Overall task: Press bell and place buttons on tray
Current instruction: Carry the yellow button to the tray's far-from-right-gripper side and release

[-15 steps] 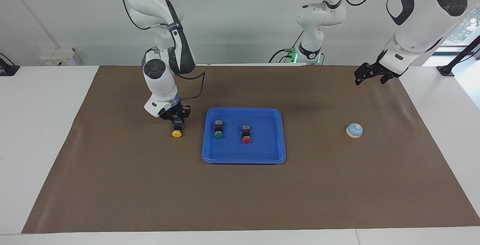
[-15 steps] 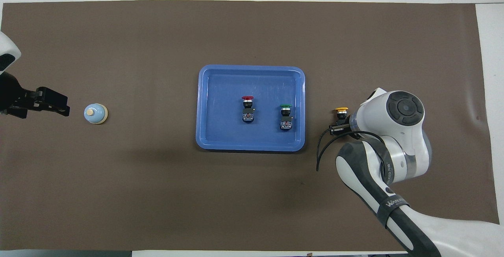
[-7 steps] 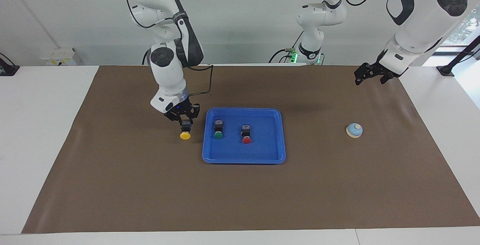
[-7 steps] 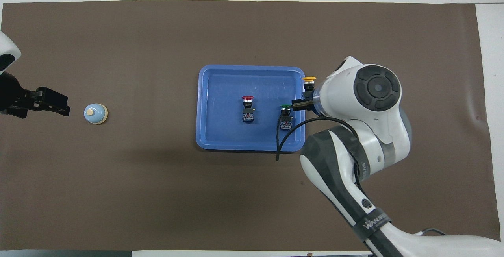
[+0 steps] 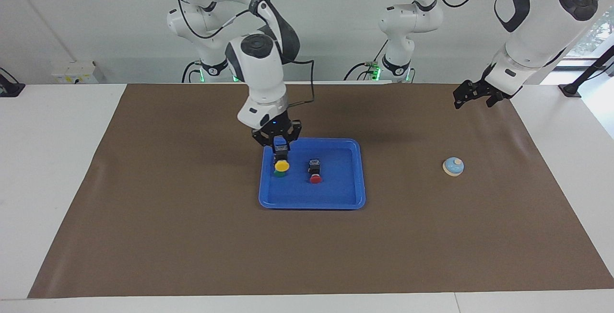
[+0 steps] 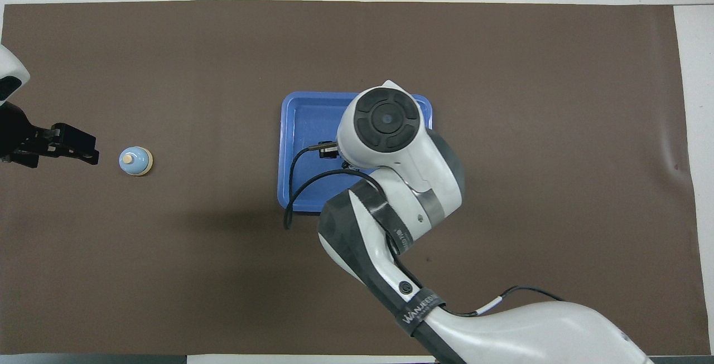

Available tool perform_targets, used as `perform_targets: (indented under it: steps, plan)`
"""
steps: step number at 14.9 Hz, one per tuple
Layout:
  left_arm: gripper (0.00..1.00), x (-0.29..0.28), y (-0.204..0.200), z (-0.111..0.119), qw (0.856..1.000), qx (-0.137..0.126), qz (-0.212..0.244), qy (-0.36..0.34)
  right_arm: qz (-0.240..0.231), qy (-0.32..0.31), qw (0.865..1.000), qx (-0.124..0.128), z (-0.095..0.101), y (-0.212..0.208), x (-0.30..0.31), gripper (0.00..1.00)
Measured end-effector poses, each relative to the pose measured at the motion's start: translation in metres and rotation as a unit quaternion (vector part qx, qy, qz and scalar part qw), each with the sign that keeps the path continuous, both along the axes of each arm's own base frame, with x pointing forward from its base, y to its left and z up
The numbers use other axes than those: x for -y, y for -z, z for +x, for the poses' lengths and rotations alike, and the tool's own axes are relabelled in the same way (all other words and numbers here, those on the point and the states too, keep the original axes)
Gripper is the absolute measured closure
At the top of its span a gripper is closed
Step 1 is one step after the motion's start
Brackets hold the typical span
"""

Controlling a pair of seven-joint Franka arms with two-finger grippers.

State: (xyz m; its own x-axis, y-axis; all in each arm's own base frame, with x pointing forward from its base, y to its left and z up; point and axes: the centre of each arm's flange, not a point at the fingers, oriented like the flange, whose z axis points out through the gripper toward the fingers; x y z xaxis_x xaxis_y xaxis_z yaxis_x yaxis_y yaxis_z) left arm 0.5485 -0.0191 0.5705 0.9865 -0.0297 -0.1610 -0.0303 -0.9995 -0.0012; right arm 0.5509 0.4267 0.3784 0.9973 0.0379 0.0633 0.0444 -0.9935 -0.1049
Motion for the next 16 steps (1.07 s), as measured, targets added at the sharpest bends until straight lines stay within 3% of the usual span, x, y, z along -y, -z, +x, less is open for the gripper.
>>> perform_targets:
  steps: [9, 16]
  plan:
    - [0.00, 0.000, 0.000, 0.000, 1.000, 0.000, 0.000, 0.000, 0.024, 0.035, 0.999, 0.007, -0.037, 0.040, -0.066, 0.59]
    - [0.00, 0.000, 0.000, 0.000, 1.000, 0.000, 0.000, 0.000, 0.023, 0.048, 0.999, 0.012, -0.024, 0.049, -0.056, 0.59]
